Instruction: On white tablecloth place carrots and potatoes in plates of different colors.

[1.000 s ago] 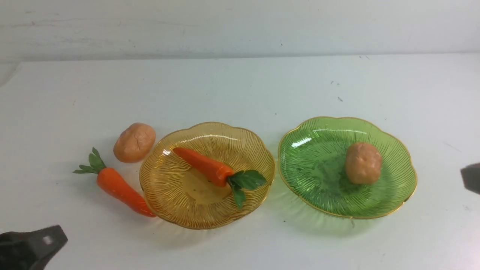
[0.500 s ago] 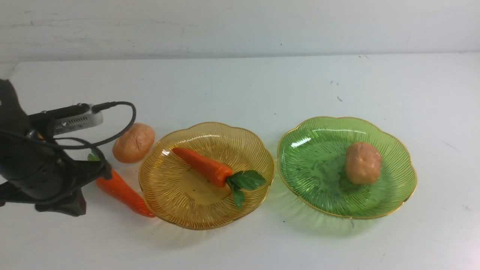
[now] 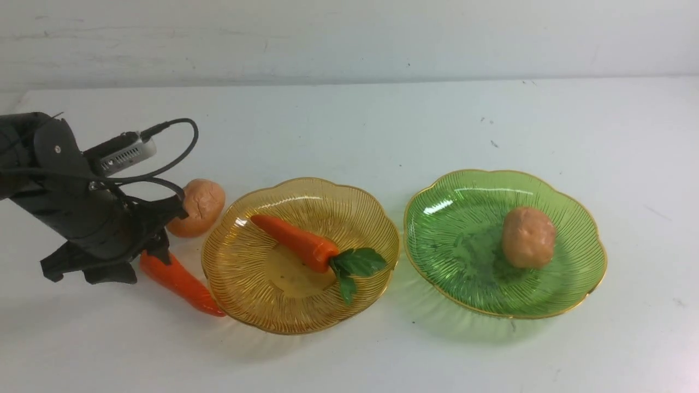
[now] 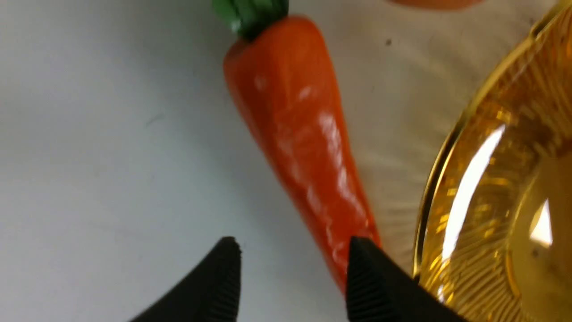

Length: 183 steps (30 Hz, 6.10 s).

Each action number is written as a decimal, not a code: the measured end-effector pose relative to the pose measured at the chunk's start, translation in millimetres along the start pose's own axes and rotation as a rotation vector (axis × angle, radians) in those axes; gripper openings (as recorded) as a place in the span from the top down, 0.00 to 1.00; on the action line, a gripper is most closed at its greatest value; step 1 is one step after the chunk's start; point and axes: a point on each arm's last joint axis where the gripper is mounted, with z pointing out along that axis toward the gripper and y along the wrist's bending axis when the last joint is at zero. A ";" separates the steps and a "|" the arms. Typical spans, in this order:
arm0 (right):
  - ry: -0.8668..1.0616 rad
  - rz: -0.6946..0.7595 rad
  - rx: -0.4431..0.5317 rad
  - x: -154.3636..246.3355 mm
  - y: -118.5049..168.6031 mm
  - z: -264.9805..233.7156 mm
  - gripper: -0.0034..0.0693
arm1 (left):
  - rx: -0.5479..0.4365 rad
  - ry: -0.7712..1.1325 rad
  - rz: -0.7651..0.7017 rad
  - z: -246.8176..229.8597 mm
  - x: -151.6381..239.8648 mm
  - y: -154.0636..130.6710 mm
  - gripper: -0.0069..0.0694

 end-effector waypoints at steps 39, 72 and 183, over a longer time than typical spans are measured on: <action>-0.026 0.020 0.007 -2.0 -0.6 0.4 0.97 | 0.140 0.070 0.334 18.4 4.1 -132.2 0.13; -0.045 0.024 0.005 -3.8 -0.4 0.3 0.97 | -0.065 0.043 0.564 37.1 -103.7 -78.8 0.03; -0.442 0.278 0.284 173.7 -3.1 49.6 0.97 | 0.215 -0.247 1.069 -210.0 59.8 -175.0 0.91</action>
